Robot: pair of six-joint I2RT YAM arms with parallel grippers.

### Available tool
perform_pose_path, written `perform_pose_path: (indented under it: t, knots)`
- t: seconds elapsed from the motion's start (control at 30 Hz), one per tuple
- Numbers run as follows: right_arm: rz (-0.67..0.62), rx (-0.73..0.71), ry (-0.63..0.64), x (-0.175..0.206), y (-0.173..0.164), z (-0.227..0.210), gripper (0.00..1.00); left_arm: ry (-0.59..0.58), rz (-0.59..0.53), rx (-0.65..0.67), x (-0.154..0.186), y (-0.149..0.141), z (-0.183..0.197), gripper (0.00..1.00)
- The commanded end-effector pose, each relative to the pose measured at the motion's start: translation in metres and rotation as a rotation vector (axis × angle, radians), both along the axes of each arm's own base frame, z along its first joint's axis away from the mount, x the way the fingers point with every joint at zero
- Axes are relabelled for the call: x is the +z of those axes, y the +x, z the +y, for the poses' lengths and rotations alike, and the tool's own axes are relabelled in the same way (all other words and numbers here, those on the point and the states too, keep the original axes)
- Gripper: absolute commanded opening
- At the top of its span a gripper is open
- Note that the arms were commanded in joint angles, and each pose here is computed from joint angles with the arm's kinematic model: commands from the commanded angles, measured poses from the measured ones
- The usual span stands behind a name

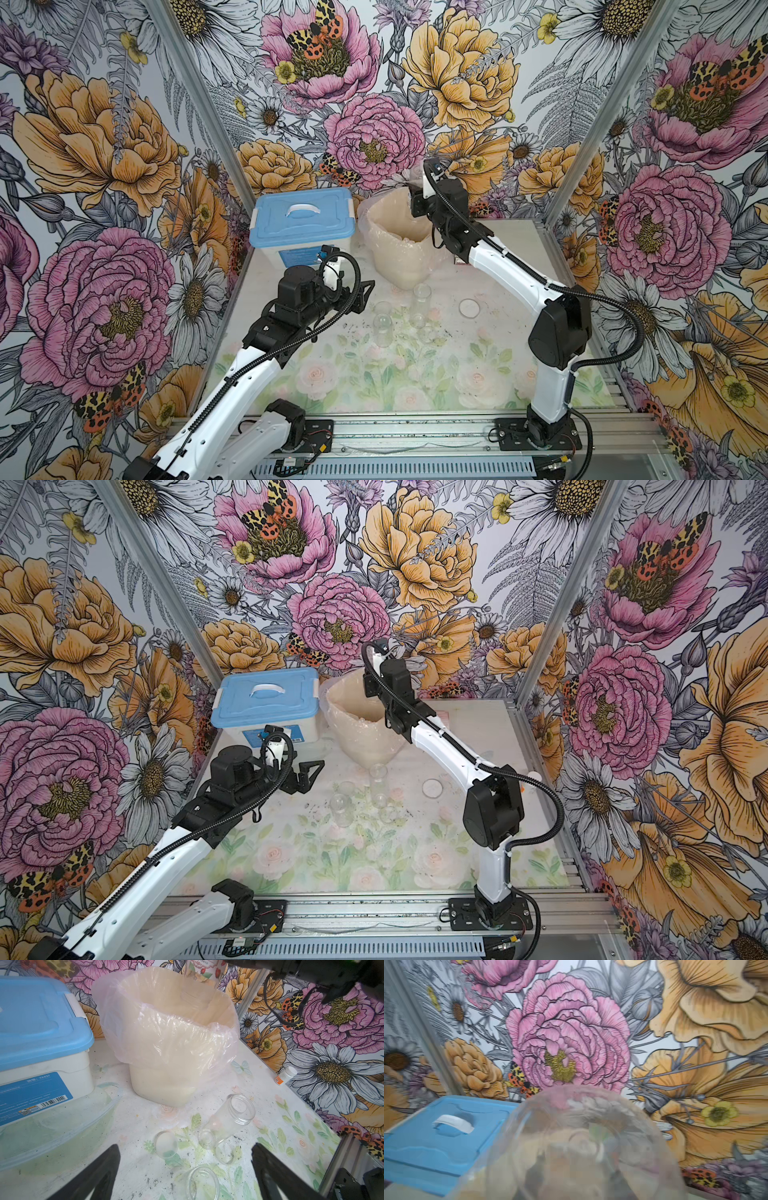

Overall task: Empty the moldy dried flower tea in the jars
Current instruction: Pour the moldy dried flower tea into the trash bin.

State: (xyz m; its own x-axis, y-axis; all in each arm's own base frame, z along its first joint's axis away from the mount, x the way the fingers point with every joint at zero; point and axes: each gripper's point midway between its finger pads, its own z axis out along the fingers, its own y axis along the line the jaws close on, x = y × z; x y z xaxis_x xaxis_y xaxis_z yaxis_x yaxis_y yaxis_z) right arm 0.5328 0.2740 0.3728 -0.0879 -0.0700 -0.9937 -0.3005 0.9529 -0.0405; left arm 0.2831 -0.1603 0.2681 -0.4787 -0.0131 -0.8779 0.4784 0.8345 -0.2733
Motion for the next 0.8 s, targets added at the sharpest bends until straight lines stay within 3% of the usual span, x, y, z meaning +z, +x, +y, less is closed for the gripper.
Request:
perform_pose_path:
  t: [0.0,0.07,0.17,0.2,0.23,0.37,0.4,0.43,0.53,0.57,0.6,0.73,0.77]
  knots:
    - [-0.104,-0.048,-0.216,0.019,-0.017,0.02,0.21,-0.003,-0.004,-0.003,-0.002,0.002,0.0,0.99]
    - [-0.069,-0.053,-0.125,0.019,-0.014,0.011,0.21,-0.004,-0.004,-0.005,-0.002,0.002,0.0,0.99]
    - [0.032,0.079,0.25,0.029,-0.011,-0.003,0.21,-0.005,-0.003,-0.002,-0.002,0.002,0.001,0.99]
    - [0.042,0.089,0.29,0.031,-0.01,-0.005,0.2,-0.006,-0.003,-0.002,-0.002,0.002,0.001,0.99]
    - [0.03,0.094,0.254,0.032,-0.011,-0.002,0.19,-0.006,-0.003,-0.004,-0.002,0.002,0.0,0.99]
    - [-0.082,-0.031,-0.152,0.022,-0.018,0.015,0.23,-0.007,0.0,-0.003,-0.003,0.003,0.0,0.99]
    - [-0.083,-0.05,-0.177,0.019,-0.017,0.015,0.23,-0.007,0.0,-0.004,-0.003,0.003,0.0,0.99]
    - [-0.065,-0.053,-0.126,0.02,-0.016,0.01,0.24,-0.006,0.0,-0.003,-0.003,0.003,0.001,0.99]
    - [0.057,0.076,0.271,0.024,-0.009,-0.007,0.22,-0.007,-0.001,-0.002,-0.003,0.003,0.001,0.99]
    - [0.078,0.1,0.343,0.026,-0.007,-0.01,0.19,-0.007,-0.001,-0.002,-0.003,0.003,0.001,0.98]
    - [0.071,0.108,0.326,0.029,-0.007,-0.008,0.18,-0.006,-0.001,0.001,-0.003,0.003,0.002,0.99]
    - [-0.06,-0.009,-0.095,0.021,-0.016,0.012,0.21,-0.006,-0.001,0.0,-0.003,0.003,0.001,0.99]
    - [-0.063,-0.025,-0.14,0.017,-0.016,0.015,0.21,-0.007,0.001,-0.003,-0.003,0.003,0.001,0.99]
